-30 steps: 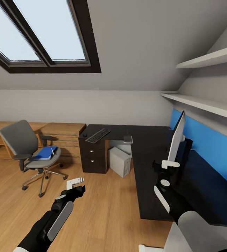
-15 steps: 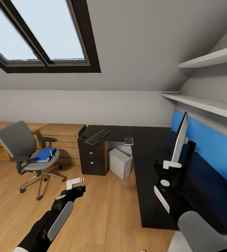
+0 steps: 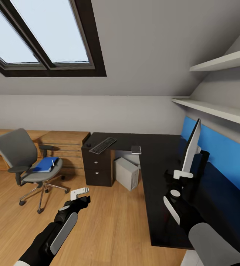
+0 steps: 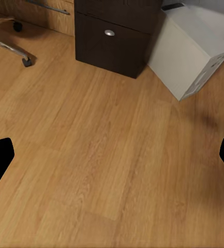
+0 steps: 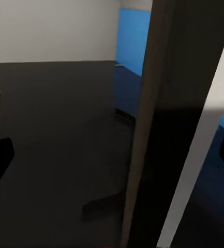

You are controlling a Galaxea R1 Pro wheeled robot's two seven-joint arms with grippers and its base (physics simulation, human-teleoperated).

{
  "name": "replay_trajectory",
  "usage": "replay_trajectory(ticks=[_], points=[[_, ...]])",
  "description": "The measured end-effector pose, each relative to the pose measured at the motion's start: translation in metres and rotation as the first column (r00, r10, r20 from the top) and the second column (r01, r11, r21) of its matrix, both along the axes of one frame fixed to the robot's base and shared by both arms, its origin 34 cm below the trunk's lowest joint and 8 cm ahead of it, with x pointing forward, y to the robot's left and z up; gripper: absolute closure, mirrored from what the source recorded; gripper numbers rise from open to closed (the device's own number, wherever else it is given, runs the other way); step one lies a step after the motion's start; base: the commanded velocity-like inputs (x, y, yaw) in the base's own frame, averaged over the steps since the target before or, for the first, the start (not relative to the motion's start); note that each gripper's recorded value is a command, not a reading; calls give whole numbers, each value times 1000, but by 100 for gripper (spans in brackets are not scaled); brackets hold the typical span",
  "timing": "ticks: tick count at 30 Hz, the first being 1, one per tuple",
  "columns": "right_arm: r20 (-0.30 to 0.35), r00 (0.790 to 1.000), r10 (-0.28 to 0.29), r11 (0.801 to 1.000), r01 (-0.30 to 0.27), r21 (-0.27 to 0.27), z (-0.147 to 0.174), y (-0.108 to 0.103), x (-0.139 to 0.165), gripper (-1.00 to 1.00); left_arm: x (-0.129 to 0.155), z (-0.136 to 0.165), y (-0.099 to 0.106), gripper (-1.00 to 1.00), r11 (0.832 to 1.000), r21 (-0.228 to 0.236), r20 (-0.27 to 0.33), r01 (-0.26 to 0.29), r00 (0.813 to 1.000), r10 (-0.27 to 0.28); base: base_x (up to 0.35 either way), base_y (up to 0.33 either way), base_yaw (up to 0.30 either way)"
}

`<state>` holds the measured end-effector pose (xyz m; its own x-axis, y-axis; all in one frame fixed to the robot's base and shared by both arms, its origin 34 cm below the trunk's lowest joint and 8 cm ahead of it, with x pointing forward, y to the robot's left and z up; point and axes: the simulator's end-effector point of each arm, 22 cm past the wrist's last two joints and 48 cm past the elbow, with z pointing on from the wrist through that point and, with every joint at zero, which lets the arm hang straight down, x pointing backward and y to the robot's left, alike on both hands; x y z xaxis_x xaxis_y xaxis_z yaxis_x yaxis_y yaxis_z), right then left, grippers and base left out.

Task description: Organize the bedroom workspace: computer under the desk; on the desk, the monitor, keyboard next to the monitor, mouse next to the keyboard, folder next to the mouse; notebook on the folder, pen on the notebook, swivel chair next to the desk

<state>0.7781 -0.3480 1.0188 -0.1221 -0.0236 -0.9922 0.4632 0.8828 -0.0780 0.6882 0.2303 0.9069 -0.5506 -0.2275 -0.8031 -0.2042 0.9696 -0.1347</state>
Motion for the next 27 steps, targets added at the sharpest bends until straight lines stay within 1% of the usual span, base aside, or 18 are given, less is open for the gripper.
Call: replay_trajectory(ticks=[4, 10, 11, 12, 16, 23, 27], points=[[-1, 999, -34, 999, 34, 6, 0, -9, -3, -100, 0, 0, 0, -100, 1000, 0, 0, 0, 1000, 0, 1, 0, 0], [-1, 998, -55, 998, 55, 15, -1, -16, -5, -100, 0, 0, 0, -100, 1000, 0, 0, 0, 1000, 0, 0, 0, 0], [-1, 996, -90, 995, 90, 39, -2, -28, -9, -100, 0, 0, 0, -100, 1000, 0, 0, 0, 1000, 0, 0, 0, 0], [-1, 996, -94, 995, 94, 42, -3, -30, -9, -100, 0, 0, 0, -100, 1000, 0, 0, 0, 1000, 0, 0, 0, 0], [-2, 995, -103, 994, 103, 49, -3, -33, -10, -100, 0, 0, 0, -100, 1000, 0, 0, 0, 1000, 0, -8, -44, 0], [-3, 994, -107, 993, 107, 53, -4, -34, -10, -100, 0, 0, 0, -100, 1000, 0, 0, 0, 1000, 0, -80, -210, 0], [-4, 994, -107, 993, 107, 53, -4, -34, -10, -100, 0, 0, 0, -100, 1000, 0, 0, 0, 1000, 0, -14, -133, 0]])
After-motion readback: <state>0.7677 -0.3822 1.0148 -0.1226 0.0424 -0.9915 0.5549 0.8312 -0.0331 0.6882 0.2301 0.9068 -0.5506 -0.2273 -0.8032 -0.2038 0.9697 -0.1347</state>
